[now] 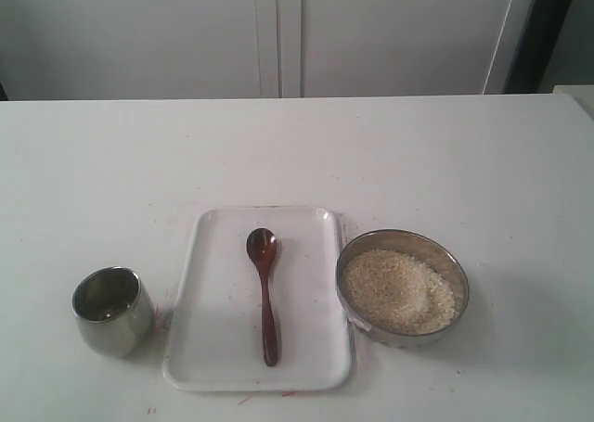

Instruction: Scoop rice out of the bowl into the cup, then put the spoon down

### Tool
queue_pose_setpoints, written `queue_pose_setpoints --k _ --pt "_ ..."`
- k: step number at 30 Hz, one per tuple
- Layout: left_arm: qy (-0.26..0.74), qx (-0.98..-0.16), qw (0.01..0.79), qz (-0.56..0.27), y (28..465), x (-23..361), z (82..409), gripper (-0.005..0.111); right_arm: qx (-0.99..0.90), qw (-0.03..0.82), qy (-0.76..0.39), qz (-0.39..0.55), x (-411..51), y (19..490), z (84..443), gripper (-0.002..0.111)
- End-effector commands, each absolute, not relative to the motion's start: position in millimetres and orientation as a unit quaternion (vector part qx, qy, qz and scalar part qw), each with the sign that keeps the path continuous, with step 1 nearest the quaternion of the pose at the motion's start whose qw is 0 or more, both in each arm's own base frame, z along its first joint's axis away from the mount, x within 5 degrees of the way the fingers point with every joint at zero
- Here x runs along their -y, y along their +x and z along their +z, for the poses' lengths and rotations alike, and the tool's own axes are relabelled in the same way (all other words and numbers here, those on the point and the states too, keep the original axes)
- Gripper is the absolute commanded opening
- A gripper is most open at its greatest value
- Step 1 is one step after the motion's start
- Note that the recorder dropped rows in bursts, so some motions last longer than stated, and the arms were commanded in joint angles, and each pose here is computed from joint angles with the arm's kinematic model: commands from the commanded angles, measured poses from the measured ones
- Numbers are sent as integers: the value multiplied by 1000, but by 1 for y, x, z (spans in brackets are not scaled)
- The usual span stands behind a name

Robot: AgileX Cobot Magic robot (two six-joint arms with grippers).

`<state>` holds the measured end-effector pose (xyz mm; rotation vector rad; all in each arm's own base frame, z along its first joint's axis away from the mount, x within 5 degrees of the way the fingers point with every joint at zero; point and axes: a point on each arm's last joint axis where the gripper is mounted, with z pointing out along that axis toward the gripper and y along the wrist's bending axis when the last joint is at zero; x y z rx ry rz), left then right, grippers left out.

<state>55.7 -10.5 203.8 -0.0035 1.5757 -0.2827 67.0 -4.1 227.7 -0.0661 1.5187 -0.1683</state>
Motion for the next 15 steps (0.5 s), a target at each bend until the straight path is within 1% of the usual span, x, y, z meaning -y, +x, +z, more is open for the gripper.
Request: queue_pose_setpoints --k 1,5,10,15 --pt "-1 -703 699 -132 55 11 206 14 -689 720 -28 -82 5 67 217 25" --pt "-1 -703 699 -132 55 11 206 14 -694 715 -28 -81 5 67 212 25" --pt "-1 -703 699 -132 55 11 206 14 -724 685 -30 -77 5 67 204 25" --pt "-1 -703 699 -132 55 11 206 14 -727 682 -30 -77 5 67 204 25"
